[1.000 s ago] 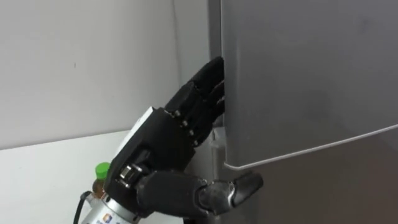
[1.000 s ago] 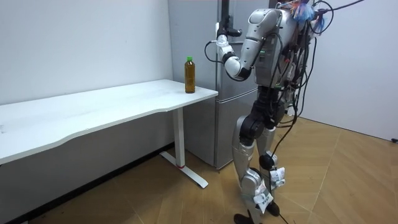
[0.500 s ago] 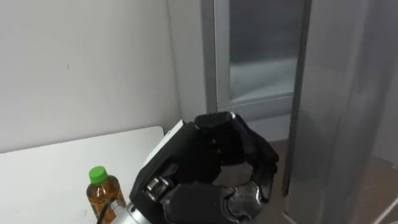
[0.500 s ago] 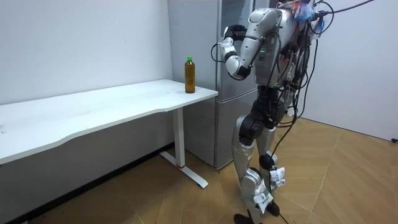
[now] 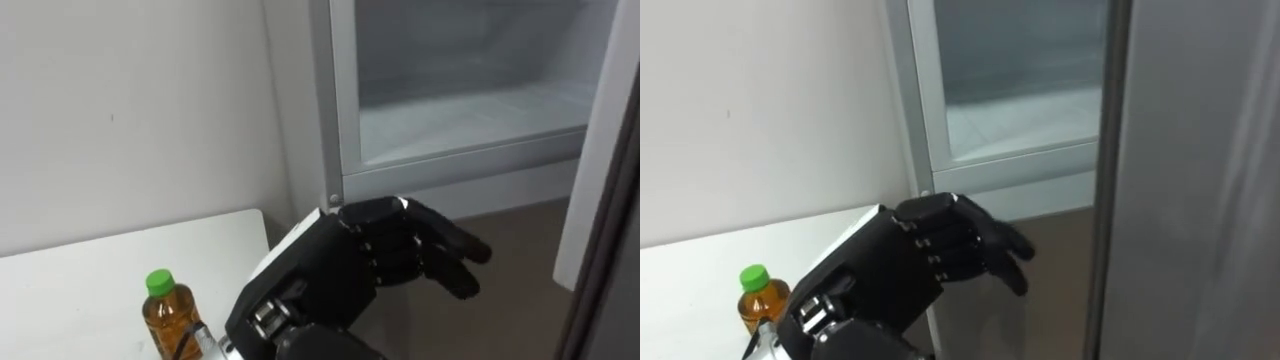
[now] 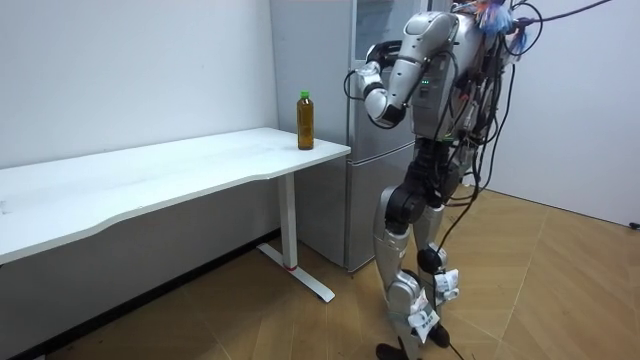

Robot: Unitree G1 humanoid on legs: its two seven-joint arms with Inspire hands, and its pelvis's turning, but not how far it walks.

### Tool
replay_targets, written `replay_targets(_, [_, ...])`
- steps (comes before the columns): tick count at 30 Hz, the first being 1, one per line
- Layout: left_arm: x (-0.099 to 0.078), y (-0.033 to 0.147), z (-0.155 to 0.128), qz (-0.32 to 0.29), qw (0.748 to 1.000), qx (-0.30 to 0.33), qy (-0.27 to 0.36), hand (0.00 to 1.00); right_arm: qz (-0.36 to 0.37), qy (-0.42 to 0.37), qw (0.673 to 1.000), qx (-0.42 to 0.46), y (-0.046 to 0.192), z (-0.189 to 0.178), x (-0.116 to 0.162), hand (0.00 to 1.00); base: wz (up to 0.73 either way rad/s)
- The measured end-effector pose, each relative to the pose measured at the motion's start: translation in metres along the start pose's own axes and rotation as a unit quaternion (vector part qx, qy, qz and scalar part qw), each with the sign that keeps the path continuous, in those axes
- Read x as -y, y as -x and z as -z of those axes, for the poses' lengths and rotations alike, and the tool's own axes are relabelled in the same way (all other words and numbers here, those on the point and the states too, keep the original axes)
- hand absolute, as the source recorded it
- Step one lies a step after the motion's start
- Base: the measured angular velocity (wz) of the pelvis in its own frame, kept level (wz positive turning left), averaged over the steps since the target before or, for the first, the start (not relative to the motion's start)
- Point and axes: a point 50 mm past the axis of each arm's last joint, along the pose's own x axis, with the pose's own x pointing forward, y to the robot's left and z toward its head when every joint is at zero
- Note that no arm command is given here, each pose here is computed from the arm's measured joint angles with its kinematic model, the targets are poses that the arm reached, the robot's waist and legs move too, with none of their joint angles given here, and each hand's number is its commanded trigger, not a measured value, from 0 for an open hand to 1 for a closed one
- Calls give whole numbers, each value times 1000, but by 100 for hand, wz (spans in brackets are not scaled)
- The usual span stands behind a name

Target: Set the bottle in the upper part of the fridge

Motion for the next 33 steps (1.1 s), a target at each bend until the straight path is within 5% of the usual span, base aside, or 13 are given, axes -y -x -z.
replay_targets(33, [18, -11, 12, 75, 997, -25, 16, 0, -21, -15, 1000, 12, -1, -7, -2, 0, -16])
